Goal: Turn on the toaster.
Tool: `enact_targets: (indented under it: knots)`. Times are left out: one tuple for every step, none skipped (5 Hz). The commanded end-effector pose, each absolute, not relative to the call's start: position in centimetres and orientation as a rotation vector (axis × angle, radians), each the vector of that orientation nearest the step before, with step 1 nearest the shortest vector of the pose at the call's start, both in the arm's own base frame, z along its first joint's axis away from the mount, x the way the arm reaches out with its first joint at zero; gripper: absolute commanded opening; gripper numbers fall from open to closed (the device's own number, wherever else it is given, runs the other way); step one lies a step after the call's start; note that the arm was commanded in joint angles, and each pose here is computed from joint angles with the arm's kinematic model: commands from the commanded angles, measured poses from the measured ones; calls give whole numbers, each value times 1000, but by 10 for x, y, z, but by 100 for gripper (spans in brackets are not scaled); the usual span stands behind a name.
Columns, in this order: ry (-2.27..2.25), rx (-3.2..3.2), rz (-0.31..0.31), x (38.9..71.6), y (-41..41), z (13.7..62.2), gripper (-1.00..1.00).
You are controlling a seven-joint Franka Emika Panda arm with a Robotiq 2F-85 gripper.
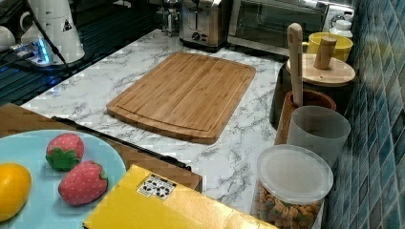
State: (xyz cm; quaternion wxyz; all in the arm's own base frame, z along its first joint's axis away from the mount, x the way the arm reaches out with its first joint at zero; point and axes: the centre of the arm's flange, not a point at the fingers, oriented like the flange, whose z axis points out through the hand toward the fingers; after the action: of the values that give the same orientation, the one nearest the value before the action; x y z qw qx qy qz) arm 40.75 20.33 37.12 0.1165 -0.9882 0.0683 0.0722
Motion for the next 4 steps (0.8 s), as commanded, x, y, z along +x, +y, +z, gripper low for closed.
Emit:
enact_targets:
  knots:
    - [102, -2848, 207, 401, 197, 355, -100]
    - [91, -2776, 226, 406, 192, 362, -100]
    - [94, -2775, 202, 407, 193, 366, -100]
    - [96, -2796, 235, 409, 197, 352, -100]
